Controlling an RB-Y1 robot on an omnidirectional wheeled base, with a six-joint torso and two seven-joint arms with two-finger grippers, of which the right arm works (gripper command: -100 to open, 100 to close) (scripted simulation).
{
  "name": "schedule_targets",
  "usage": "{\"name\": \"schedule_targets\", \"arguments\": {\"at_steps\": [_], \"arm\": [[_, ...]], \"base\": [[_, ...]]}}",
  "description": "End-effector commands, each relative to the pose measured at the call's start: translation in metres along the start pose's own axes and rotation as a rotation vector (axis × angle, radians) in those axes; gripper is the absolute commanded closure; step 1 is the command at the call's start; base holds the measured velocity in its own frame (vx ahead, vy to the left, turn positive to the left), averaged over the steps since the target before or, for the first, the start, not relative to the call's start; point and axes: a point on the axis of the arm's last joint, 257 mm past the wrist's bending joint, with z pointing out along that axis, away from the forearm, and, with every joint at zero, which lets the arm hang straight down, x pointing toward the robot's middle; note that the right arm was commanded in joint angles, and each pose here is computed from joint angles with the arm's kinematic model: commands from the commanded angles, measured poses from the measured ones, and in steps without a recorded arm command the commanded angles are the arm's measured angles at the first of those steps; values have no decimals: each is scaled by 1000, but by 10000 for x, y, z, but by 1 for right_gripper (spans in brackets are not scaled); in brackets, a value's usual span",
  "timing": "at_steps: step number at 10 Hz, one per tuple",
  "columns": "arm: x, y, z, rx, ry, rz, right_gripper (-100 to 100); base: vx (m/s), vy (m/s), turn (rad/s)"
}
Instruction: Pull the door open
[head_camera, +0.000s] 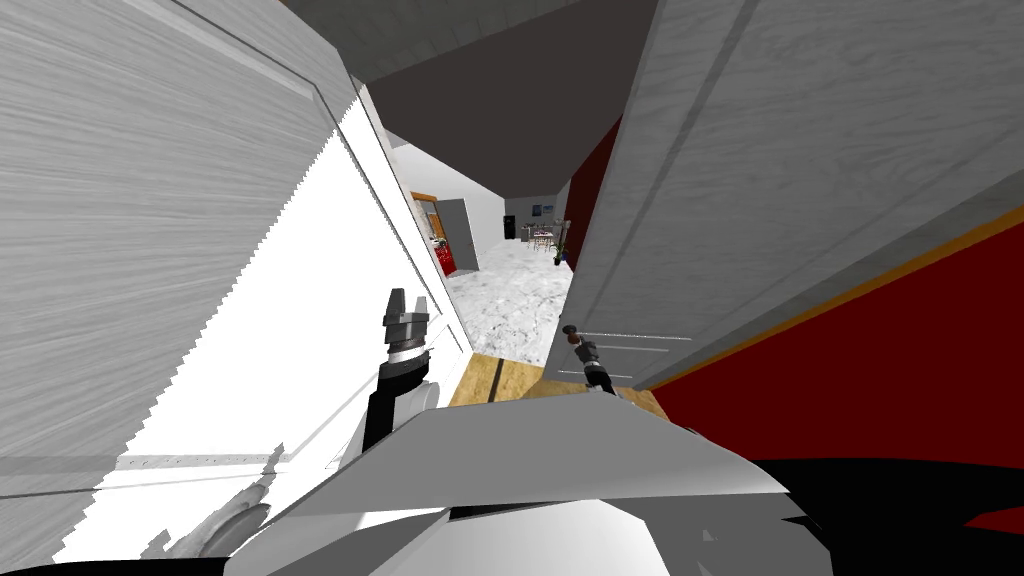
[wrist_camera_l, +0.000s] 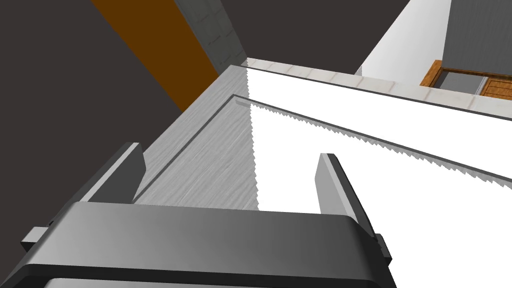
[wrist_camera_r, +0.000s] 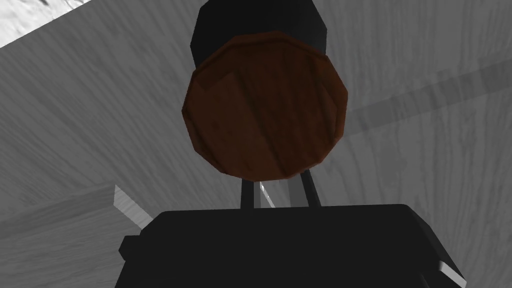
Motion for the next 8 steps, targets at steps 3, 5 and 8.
{"name": "schedule_targets", "arguments": {"at_steps": [3, 5, 8], "arm": [[128, -41, 31, -2, 9, 86, -100], [169, -55, 52, -4, 5, 170, -100], [218, -73, 76, -7, 1, 268, -100]], "base": [[-64, 4, 18], [-61, 23, 40], [-59, 3, 18]]}}
